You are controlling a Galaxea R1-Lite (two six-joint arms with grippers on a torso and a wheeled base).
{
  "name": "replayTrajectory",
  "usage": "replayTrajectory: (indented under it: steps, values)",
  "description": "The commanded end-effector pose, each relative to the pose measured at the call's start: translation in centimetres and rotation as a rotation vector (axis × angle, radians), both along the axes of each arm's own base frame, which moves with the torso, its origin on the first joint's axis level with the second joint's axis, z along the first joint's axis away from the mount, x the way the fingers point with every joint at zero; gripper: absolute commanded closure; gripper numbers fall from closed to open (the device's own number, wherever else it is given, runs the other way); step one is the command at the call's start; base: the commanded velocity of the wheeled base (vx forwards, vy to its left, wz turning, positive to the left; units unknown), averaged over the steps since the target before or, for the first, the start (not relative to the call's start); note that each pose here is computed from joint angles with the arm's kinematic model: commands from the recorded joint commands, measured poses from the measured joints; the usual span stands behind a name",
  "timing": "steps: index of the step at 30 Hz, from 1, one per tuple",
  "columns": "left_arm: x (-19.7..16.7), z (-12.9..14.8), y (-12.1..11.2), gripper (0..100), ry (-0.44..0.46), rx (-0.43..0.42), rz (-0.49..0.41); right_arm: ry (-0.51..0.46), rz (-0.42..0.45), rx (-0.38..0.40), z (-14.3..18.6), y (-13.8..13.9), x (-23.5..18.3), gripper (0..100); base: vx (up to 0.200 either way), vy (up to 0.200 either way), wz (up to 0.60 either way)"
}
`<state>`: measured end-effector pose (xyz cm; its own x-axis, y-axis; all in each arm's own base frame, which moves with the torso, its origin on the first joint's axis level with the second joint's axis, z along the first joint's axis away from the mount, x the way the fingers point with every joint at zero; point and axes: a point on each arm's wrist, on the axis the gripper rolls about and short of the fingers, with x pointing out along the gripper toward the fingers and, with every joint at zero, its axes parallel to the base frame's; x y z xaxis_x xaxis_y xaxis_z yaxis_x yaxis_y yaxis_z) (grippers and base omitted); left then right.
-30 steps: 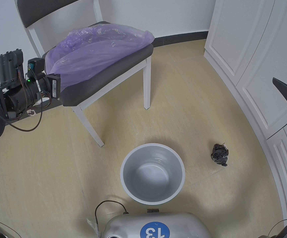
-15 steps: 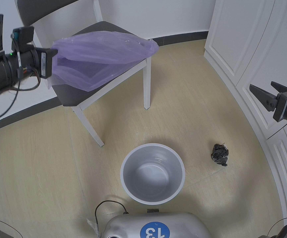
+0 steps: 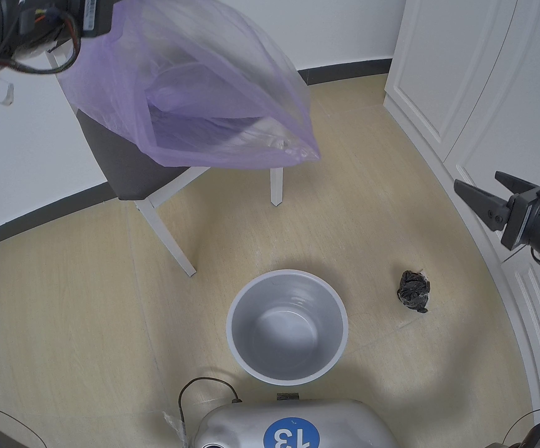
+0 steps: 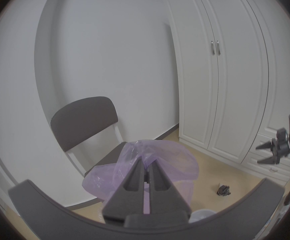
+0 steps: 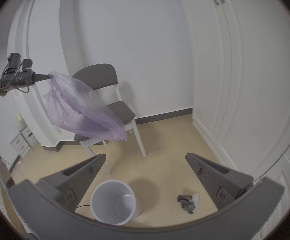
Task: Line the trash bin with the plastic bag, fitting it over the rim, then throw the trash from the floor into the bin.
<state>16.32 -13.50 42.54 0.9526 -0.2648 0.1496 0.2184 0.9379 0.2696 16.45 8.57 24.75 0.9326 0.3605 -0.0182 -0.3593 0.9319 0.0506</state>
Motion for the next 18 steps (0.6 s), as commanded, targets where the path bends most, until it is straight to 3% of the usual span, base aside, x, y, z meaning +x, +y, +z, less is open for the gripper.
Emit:
replayTrajectory:
  steps: [1,9,18]
  values:
    - [0.7,0.5,-2.3,100,0.002,-0.001,-0.014,0.07,0.058,-0.01,-1.6,1.4,0.1,0,0.0,0.0,0.0]
    - [-0.5,1.7,-3.0,100,-0.001,-0.016,-0.01,0.126,0.122,-0.021,-3.5,3.5,0.7,0,0.0,0.0,0.0]
    - [-1.3,1.9,-2.9,100,0.004,-0.03,-0.032,0.084,0.129,0.015,-3.6,4.7,1.2,0,0.0,0.0,0.0]
